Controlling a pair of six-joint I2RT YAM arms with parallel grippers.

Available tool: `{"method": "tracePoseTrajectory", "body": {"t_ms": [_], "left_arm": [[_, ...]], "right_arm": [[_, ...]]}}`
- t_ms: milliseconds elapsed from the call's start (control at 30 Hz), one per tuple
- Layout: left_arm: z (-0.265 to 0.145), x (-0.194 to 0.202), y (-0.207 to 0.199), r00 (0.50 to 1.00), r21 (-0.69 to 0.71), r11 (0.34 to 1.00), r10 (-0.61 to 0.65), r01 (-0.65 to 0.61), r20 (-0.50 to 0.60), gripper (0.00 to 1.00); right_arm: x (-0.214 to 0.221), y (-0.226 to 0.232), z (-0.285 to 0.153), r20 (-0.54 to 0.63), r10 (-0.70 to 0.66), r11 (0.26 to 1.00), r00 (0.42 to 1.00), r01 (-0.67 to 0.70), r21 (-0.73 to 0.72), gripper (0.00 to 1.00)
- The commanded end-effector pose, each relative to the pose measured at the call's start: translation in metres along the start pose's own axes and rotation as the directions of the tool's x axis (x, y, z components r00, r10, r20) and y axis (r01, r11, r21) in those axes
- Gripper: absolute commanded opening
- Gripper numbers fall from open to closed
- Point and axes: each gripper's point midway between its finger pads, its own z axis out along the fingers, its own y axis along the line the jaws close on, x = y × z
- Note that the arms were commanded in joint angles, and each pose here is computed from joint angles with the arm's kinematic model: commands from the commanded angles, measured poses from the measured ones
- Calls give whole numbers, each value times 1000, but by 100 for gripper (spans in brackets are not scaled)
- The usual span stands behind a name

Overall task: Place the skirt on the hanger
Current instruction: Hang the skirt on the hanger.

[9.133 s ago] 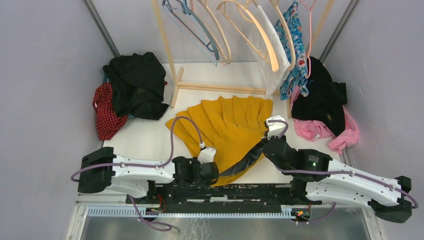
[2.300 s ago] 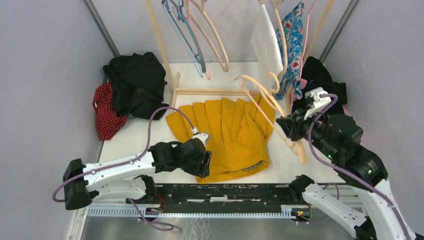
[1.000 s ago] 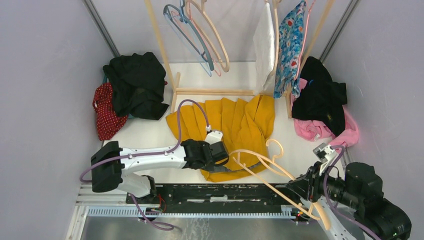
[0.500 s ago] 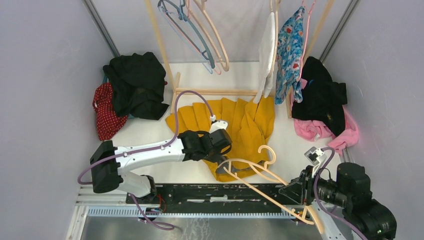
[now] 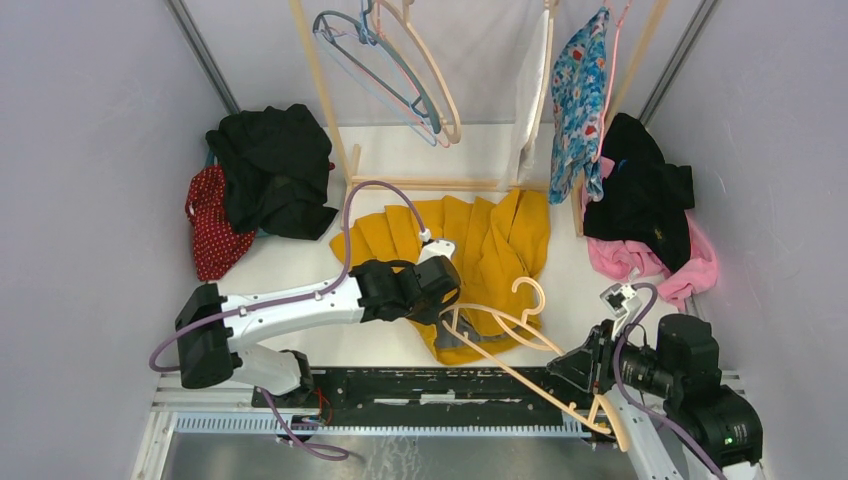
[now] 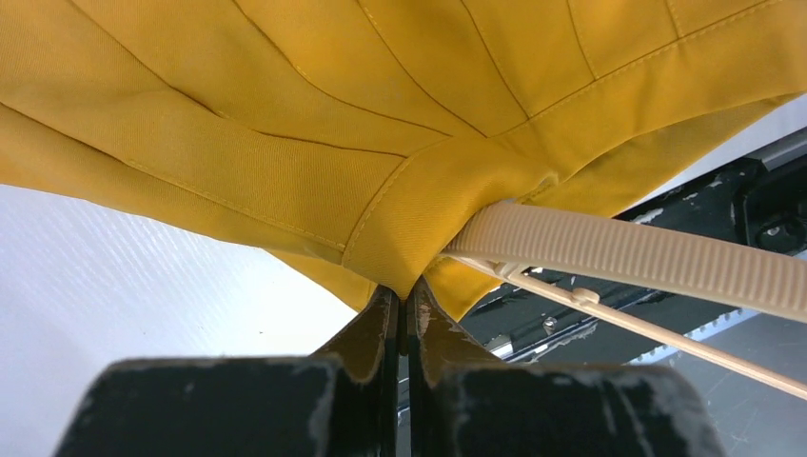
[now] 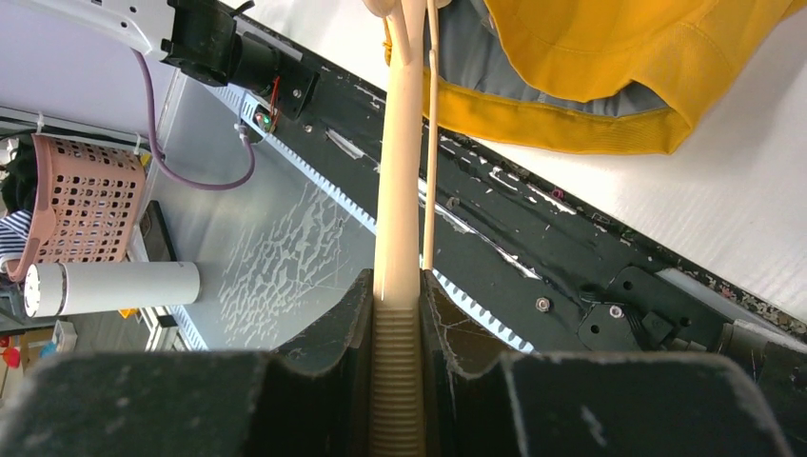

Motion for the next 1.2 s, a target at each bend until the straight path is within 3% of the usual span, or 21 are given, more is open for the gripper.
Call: {"method": "tracePoseTrajectory", "body": {"t_ms": [0,467,1167], "left_arm": [[-18,-19,-10,997,77,997,12,-18,71,3],[-30,-28,-12,995,91,995,24,-33,96,3],[-36,-43,-9,994,75,997,19,-27,106,3]], "right_arm": [[-22,2,0,56,-62,998,997,62,7,2],[-55,-6,-1,-41,-113,987,993,117,110,2],[-109,6,14,-104,-234,966,967,243,86,2]]}}
